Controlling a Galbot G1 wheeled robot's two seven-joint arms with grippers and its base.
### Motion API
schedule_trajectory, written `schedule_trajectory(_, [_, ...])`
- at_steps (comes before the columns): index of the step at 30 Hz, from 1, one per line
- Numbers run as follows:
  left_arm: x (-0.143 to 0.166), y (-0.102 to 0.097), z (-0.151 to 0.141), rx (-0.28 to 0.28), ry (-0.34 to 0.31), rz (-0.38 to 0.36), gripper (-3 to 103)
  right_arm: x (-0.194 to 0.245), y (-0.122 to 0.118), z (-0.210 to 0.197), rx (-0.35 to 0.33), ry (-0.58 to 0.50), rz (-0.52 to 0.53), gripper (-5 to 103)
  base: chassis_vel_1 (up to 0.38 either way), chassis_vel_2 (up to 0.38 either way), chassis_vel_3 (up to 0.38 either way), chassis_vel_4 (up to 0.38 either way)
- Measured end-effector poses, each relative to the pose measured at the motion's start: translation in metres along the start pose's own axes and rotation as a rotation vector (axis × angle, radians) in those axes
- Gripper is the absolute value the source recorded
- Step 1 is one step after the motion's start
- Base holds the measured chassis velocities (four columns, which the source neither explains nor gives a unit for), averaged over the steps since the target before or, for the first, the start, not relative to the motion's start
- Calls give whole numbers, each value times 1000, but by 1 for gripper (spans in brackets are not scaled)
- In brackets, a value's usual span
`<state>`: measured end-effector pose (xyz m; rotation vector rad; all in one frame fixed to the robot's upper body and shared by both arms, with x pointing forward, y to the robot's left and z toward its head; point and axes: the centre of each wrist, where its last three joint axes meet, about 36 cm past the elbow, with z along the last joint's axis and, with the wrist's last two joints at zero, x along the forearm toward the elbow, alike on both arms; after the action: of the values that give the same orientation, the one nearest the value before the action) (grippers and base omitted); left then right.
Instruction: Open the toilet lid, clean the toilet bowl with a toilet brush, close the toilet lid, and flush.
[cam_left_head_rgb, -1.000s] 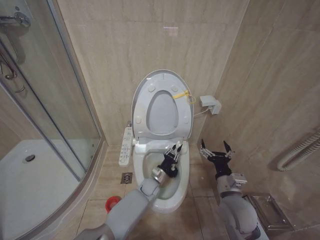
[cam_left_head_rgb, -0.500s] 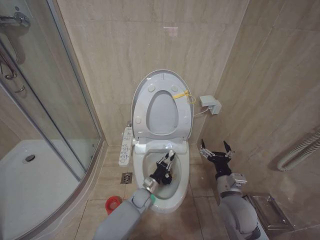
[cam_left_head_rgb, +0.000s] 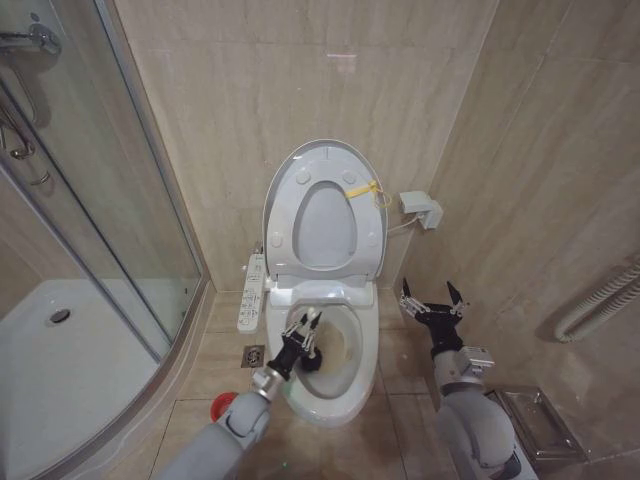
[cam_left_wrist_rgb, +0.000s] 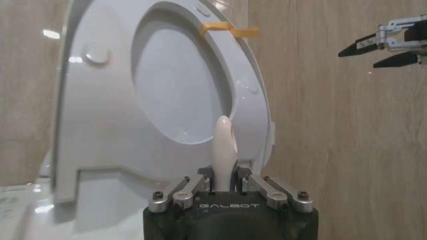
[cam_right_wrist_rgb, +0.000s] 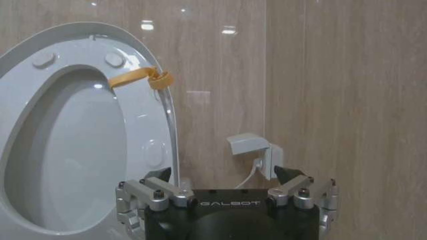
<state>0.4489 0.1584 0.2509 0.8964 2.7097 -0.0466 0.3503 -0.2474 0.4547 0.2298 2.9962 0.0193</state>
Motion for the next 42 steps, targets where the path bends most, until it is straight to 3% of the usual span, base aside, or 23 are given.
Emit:
schedule_trajectory(11, [49,5,-4,-3,37,-25,21,0,0,0,0,0,0,100,0,0,0,0])
schedule_trajectory(17, [56,2,-1,0,41,-20,21,0,0,0,0,0,0,100,0,0,0,0])
schedule_trajectory(30, [-25,-15,-13,66,-100,-40,21,0,0,0,0,0,0,100,0,0,0,0])
schedule_trajectory(37, [-49,-8,-11,61,-124,-36,21,0,0,0,0,0,0,100,0,0,0,0])
schedule_trajectory(42, [-64,-13,-7,72,-127,-15,21,0,0,0,0,0,0,100,0,0,0,0])
